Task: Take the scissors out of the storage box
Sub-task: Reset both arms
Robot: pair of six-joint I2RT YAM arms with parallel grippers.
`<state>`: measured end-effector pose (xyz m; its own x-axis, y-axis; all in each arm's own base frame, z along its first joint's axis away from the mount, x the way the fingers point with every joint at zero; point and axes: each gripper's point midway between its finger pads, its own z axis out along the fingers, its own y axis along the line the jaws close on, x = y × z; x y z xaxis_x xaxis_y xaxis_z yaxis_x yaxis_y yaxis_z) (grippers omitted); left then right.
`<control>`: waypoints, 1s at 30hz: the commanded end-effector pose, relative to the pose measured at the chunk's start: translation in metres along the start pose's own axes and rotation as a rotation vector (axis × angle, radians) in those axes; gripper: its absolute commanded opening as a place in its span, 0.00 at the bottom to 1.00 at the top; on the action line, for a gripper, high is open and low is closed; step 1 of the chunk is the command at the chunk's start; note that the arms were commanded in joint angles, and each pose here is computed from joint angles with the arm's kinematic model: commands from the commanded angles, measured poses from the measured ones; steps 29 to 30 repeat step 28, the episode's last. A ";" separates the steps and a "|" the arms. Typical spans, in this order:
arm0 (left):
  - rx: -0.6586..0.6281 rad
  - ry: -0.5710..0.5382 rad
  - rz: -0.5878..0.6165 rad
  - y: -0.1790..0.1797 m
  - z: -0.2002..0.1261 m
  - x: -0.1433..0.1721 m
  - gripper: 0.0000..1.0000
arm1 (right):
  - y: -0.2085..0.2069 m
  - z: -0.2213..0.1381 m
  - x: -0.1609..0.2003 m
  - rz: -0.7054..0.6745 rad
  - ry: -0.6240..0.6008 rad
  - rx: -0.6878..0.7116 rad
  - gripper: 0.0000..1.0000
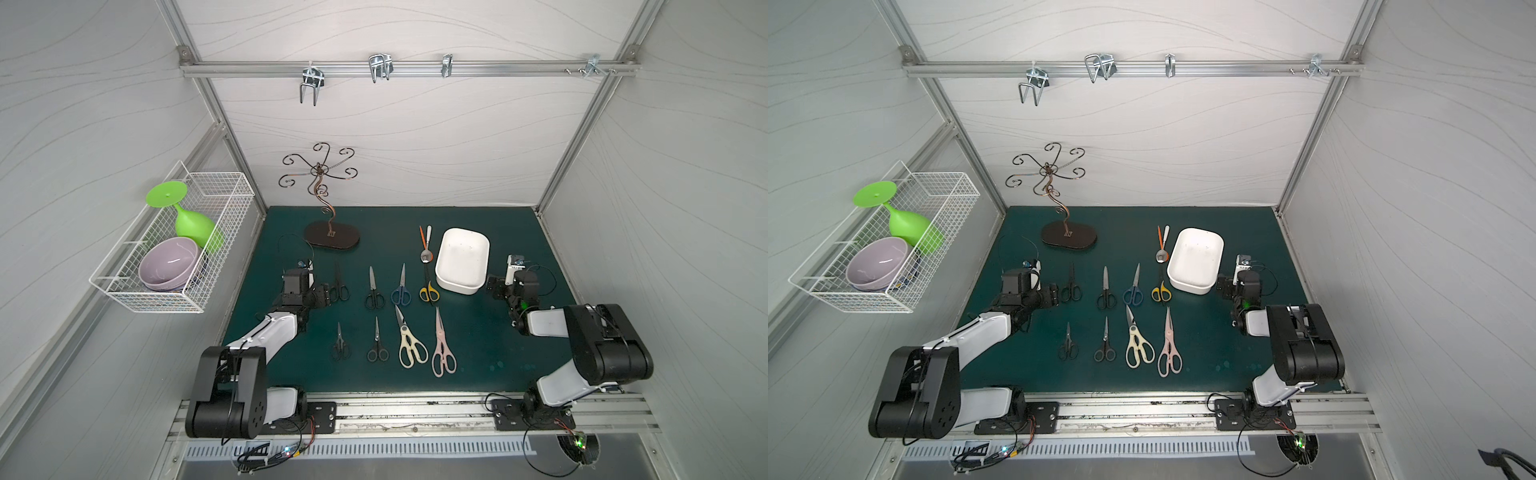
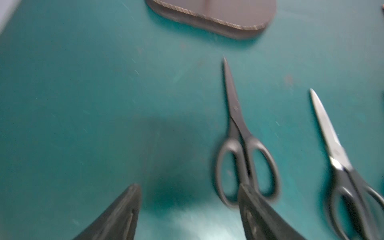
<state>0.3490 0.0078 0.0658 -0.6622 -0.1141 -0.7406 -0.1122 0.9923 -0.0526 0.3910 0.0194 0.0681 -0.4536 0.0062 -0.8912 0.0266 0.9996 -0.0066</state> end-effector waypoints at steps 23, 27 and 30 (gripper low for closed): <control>-0.091 -0.372 0.003 0.013 0.021 -0.055 1.00 | 0.006 0.004 -0.016 -0.016 -0.053 -0.012 0.99; -0.090 -0.369 0.003 0.013 0.021 -0.054 1.00 | 0.006 0.002 -0.017 -0.014 -0.060 -0.013 0.99; -0.091 -0.369 0.003 0.013 0.021 -0.054 1.00 | 0.006 0.001 -0.017 -0.014 -0.061 -0.015 0.99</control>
